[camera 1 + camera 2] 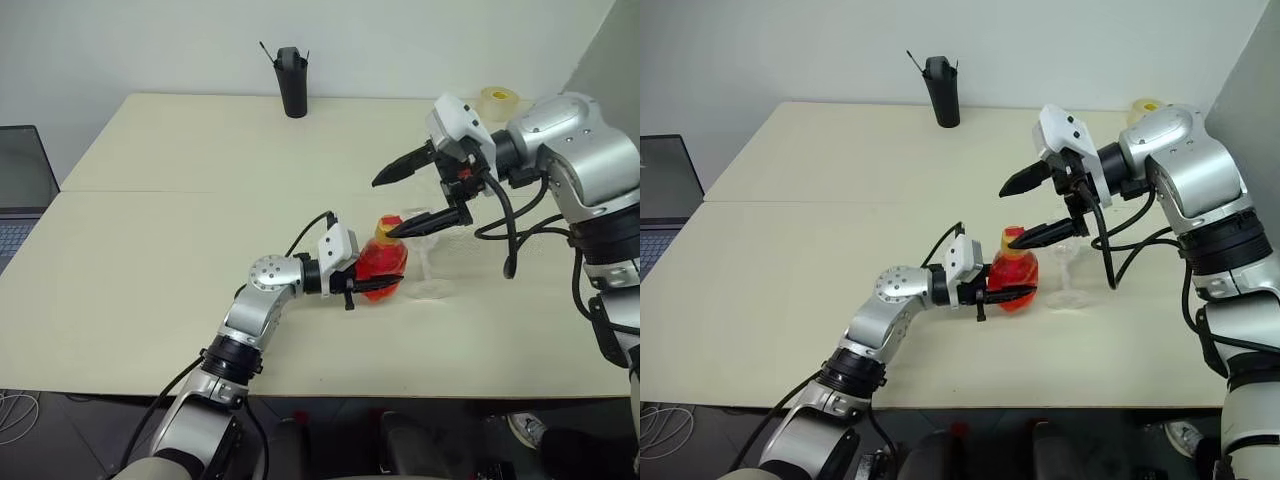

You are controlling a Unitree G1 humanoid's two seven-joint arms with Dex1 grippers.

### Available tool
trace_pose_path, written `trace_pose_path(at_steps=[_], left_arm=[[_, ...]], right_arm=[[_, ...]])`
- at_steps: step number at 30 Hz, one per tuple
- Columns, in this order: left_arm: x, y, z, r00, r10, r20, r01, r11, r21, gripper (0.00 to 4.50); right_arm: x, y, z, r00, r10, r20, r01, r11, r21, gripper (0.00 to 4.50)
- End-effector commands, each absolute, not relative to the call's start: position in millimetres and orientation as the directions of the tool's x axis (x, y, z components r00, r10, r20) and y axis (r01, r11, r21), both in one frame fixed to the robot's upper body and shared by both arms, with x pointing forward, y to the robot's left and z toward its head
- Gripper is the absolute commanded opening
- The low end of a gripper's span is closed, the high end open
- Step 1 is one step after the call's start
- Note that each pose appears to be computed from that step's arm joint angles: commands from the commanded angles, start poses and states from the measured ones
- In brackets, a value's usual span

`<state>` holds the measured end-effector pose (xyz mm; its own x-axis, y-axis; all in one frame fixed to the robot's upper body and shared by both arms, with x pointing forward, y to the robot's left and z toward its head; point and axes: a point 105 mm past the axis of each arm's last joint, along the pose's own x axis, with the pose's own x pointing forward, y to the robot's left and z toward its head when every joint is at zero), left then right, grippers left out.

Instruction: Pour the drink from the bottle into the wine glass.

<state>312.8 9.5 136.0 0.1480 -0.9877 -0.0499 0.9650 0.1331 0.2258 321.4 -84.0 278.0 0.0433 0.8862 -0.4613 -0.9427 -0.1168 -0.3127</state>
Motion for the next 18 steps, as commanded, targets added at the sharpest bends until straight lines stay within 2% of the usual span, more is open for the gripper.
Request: trace_pose_path(at_steps=[1, 5, 13, 18], left_arm=[[304.9, 1.9, 156.6, 0.095, -0.995, -0.006, 0.947, 0.089, 0.308, 1.29], [306.3, 3.3, 156.3, 0.101, -0.995, -0.010, 0.947, 0.093, 0.309, 1.29], [308.3, 4.3, 156.4, 0.115, -0.993, -0.008, 0.944, 0.106, 0.312, 1.29], [308.7, 4.5, 157.1, 0.113, -0.994, -0.005, 0.943, 0.106, 0.314, 1.29]], right_arm=[[307.6, -90.7, 292.7, 0.057, 0.910, -0.410, -0.938, -0.091, -0.334, 4.50], [295.0, -92.7, 292.2, 0.068, 0.933, -0.353, -0.951, -0.047, -0.306, 4.50], [282.9, -78.4, 292.4, 0.260, 0.946, -0.193, -0.931, 0.192, -0.310, 4.50], [275.4, -66.5, 282.1, 0.289, 0.944, -0.159, -0.934, 0.242, -0.263, 4.50]])
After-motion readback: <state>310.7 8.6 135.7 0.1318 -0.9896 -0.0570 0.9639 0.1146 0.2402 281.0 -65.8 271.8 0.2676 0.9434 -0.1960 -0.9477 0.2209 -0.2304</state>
